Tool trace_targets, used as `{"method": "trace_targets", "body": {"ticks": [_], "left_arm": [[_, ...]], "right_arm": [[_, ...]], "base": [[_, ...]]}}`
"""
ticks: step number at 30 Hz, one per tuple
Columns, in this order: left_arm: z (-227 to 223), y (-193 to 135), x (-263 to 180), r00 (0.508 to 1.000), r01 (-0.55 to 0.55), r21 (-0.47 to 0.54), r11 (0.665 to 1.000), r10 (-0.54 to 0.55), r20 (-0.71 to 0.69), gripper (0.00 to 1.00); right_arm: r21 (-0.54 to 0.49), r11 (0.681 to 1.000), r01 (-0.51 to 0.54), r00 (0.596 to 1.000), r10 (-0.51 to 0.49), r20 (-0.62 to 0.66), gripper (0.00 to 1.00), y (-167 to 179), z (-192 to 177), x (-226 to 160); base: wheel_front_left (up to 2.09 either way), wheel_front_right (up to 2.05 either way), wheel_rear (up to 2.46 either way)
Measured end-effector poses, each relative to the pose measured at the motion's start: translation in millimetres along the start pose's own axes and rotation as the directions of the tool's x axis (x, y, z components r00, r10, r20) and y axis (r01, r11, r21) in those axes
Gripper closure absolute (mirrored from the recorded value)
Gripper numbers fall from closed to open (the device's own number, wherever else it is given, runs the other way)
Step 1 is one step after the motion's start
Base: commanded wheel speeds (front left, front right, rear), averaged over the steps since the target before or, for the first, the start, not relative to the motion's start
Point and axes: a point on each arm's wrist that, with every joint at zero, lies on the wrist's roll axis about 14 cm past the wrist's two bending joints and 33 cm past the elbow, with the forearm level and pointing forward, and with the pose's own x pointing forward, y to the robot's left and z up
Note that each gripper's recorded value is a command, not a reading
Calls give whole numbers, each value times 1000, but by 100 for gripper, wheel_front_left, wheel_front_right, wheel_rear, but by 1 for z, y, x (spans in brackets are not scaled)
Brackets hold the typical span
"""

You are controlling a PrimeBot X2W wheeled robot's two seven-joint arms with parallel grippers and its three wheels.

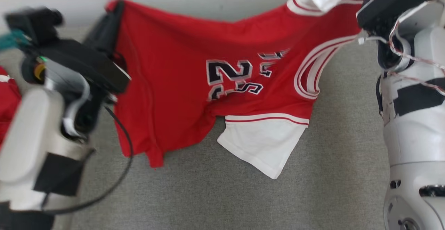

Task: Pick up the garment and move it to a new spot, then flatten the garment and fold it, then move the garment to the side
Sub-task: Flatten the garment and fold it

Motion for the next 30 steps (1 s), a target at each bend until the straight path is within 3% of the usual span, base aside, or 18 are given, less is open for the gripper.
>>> {"method": "trace_targets", "body": {"ticks": [5, 13, 18, 26, 29, 30], "left_arm": [[49, 21, 25, 995, -17, 17, 1000, 16, 103, 100], [112, 42, 74, 944, -30, 26, 999, 20, 331, 100], [125, 56, 102, 905, -36, 55, 998, 9, 425, 100], [131, 81, 123, 846, -69, 85, 994, 13, 533, 100], [134, 83, 129, 823, -62, 83, 995, 4, 568, 100], [129, 84, 132, 823, -61, 83, 995, 3, 568, 100]], "right_arm": [[83, 995, -61, 998, 61, -3, 100, 18, 18, 25], [83, 991, -102, 975, 83, 207, 100, 23, 82, 76], [105, 985, -134, 907, 79, 413, 100, 27, 125, 98], [94, 978, -188, 743, 79, 664, 100, 37, 172, 106], [17, 982, -187, 710, 123, 693, 100, 44, 179, 107], [9, 983, -182, 720, 127, 682, 100, 43, 173, 112]], "base": [[0, 0, 0], [0, 0, 0], [0, 0, 0], [0, 0, 0], [0, 0, 0], [0, 0, 0]]}}
